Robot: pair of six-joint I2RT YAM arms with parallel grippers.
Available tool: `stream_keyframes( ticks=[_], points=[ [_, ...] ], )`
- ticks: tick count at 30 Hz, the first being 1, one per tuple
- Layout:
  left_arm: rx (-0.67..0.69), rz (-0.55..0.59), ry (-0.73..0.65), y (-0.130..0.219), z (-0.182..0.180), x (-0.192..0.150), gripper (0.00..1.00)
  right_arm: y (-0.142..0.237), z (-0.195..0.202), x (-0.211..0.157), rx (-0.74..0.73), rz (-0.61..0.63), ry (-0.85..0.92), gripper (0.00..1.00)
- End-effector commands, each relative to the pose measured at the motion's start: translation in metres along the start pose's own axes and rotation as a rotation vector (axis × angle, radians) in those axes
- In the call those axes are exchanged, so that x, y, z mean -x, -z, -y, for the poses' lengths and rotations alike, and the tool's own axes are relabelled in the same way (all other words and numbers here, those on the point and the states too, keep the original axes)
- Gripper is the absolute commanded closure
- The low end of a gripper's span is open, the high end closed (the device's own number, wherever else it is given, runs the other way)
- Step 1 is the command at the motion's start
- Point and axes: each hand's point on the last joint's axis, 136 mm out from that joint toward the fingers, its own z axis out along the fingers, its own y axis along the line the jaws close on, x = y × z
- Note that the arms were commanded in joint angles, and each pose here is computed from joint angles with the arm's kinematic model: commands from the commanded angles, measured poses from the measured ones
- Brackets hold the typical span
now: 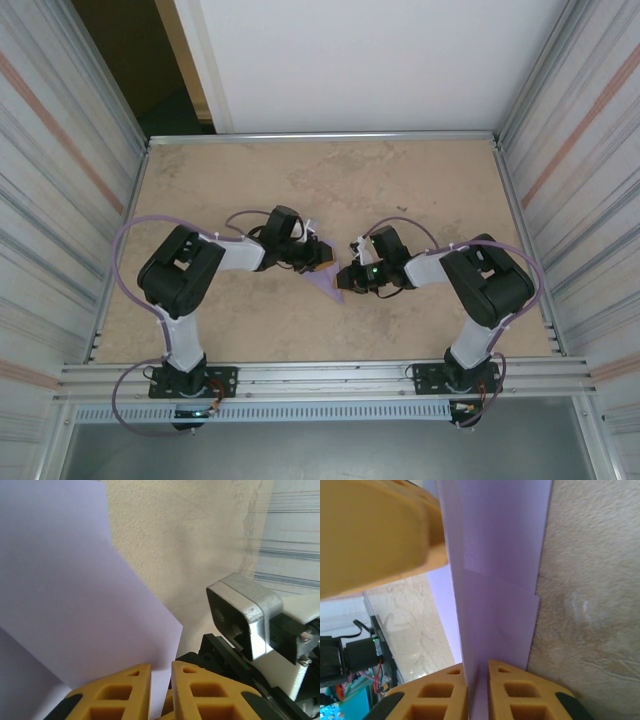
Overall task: Fold a paper plane with a square sheet of paper (pick it up from the middle)
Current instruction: Fourth fold the wing at the center of the table.
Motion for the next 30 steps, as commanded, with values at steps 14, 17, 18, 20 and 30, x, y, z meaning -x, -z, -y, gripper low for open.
stream_keyframes(
  ticks=[14, 17, 18, 20, 30],
  points=[
    [0.028, -0.037, -0.003, -0.008, -0.002, -0.001, 0.83, 0.045, -0.006, 0.004, -0.089, 0.144, -0.018, 0.72],
    [0.027, -0.041, -0.004, -0.010, -0.001, -0.001, 0.83, 0.047, -0.015, 0.006, -0.073, 0.154, -0.002, 0.76],
    [0.029, -0.043, -0.003, -0.010, -0.002, -0.001, 0.83, 0.046, -0.018, 0.006, -0.070, 0.150, 0.004, 0.78],
    [0.031, -0.044, -0.001, -0.010, -0.002, -0.002, 0.84, 0.042, -0.023, 0.004, -0.062, 0.133, 0.014, 0.81],
    [0.073, -0.043, 0.020, -0.011, -0.011, -0.003, 0.85, 0.011, -0.036, -0.004, -0.059, 0.054, 0.050, 0.87]
  ],
)
